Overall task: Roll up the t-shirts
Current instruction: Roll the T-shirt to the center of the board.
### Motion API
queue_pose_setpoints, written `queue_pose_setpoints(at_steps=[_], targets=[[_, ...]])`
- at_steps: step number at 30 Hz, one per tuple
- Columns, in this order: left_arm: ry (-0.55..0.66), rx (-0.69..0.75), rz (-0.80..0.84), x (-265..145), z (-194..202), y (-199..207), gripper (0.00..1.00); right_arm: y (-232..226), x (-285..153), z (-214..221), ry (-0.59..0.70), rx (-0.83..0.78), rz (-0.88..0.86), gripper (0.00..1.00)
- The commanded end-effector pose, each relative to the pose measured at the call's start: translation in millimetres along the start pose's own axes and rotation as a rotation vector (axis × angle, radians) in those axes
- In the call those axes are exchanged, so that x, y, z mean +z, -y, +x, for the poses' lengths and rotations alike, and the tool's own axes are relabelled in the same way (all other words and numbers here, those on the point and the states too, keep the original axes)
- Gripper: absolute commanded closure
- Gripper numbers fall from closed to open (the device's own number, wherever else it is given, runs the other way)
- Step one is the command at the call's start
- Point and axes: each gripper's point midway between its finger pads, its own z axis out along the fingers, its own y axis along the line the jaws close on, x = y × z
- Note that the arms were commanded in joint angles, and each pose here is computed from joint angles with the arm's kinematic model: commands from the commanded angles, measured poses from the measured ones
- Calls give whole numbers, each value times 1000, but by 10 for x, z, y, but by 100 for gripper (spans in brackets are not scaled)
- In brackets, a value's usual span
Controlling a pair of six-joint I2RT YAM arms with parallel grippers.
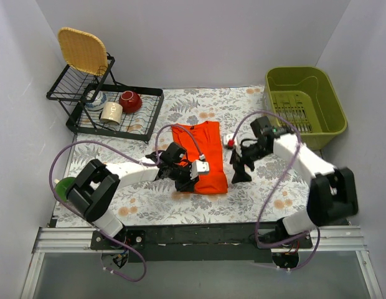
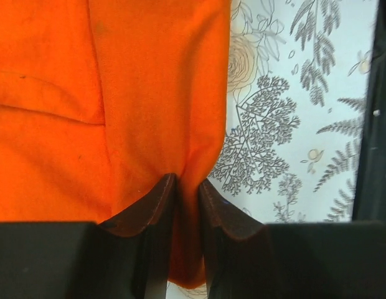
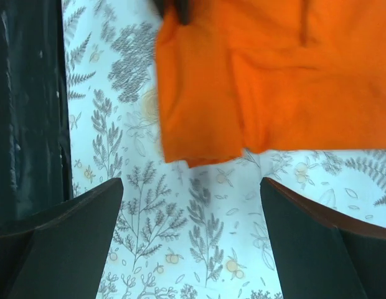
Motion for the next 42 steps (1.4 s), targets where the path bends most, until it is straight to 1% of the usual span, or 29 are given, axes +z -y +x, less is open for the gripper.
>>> queue_pose_setpoints(at_steps=[1,2,3,4,7,9,13,22,25,26,27,29,32,36,38,40,41,42], targets=[[1,-264,207,-86,-16,193,80,23,223,-217,44,-418,217,1],[10,-294,223,-84,-56,144,80,-67,216,-260,57,-478,240,1],[19,-318,232,-95,-77,120,80,-126,310,-148,40,-511,233,1],[31,-339,232,-111,-93,73,80,-244,401,-153,38,-547,199,1],[64,-377,258,-145,-170,26,80,-401,549,-97,29,-567,138,1],[80,-393,273,-164,-211,24,80,-389,600,-86,21,-560,143,1],[98,-424,290,-187,-228,9,80,-310,723,-72,32,-608,166,2],[144,-506,322,-191,-309,-93,80,-341,982,102,9,-626,102,2],[140,-523,324,-175,-277,-101,81,-316,1046,165,2,-678,133,1],[139,-520,320,-171,-275,-111,81,-265,1045,215,-25,-689,169,1],[138,-520,315,-174,-272,-121,80,-253,1084,212,-14,-734,196,4],[139,-512,309,-189,-281,-124,80,-226,1093,240,-22,-758,220,5],[127,-511,310,-186,-245,-117,78,-209,1143,313,-58,-767,214,16],[116,-519,320,-175,-191,-85,77,-169,1211,343,-97,-793,216,35],[112,-523,322,-170,-171,-73,77,-119,1226,399,-122,-814,240,37],[107,-530,327,-161,-149,-59,78,-130,1221,443,-126,-855,258,37],[107,-529,322,-161,-139,-74,77,-88,1190,378,-107,-881,302,37],[106,-535,324,-162,-123,-72,77,-90,1174,329,-87,-904,323,42]])
